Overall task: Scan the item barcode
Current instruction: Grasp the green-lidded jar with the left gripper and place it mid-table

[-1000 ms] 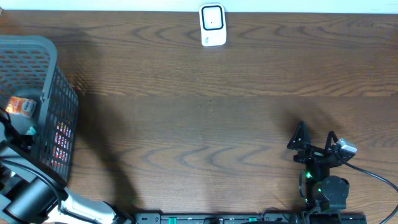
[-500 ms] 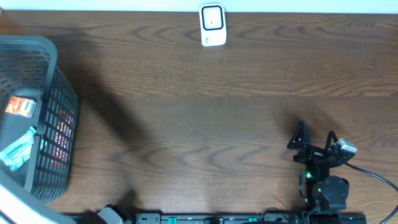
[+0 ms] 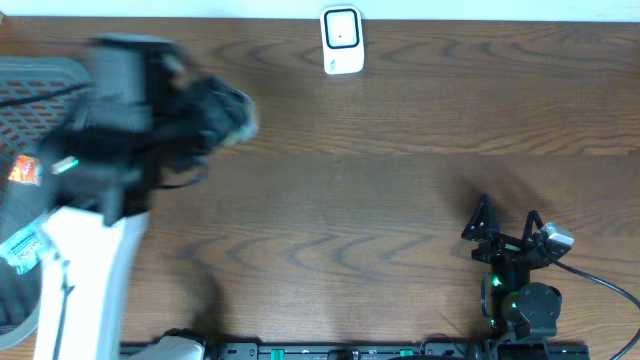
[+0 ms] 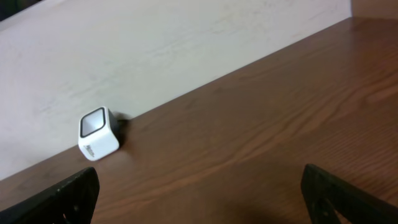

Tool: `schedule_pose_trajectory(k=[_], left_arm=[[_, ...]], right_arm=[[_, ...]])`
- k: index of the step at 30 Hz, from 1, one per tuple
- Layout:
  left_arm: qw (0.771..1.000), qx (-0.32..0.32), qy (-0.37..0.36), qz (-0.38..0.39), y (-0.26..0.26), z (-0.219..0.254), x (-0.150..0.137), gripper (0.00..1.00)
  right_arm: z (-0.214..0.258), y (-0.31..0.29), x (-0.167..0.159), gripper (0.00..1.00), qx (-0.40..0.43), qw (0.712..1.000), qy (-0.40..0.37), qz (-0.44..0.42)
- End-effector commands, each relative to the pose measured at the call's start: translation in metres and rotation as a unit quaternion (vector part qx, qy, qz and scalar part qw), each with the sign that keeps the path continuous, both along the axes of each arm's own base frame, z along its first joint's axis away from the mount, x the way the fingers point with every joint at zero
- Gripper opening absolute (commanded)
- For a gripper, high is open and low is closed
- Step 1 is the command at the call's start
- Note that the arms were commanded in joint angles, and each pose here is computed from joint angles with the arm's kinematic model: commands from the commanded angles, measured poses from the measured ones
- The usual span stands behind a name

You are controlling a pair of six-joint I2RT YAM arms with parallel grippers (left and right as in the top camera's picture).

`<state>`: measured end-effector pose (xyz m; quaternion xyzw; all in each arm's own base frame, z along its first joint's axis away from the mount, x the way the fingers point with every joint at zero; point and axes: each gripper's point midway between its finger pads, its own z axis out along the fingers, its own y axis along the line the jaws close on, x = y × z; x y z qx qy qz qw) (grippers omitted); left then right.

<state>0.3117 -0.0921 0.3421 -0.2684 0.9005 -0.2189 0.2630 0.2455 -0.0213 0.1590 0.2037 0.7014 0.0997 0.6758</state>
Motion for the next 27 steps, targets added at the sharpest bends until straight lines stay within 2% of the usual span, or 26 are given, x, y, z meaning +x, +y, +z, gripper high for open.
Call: schedule_pose_trajectory(k=[1, 5, 9, 14, 21, 27], left_arm=[[0.994, 0.071, 0.054, 0.067, -0.018, -0.046, 0.014, 0.65], [0.984, 0.088, 0.13, 0.085, -0.055, -0.101, 0.018, 0.65], [0.962, 0.093, 0.207, 0.152, -0.077, -0.156, 0.021, 0.65], [0.938, 0.098, 0.258, 0.212, -0.093, -0.209, 0.027, 0.65], [0.932, 0.05, 0.304, 0.192, -0.135, -0.263, 0.041, 0.65], [0.923, 0.077, 0.326, 0.188, -0.135, -0.29, 0.037, 0.65]], right_arm=[[-0.001, 0.0, 0.0, 0.99, -0.002, 1.0, 0.002, 0.0], [-0.001, 0.0, 0.0, 0.99, -0.002, 1.0, 0.002, 0.0], [-0.001, 0.0, 0.0, 0.99, -0.002, 1.0, 0.001, 0.0], [-0.001, 0.0, 0.0, 0.99, -0.002, 1.0, 0.001, 0.0], [-0.001, 0.0, 0.0, 0.99, -0.002, 1.0, 0.002, 0.0], [-0.001, 0.0, 0.0, 0.99, -0.002, 1.0, 0.001, 0.0]])
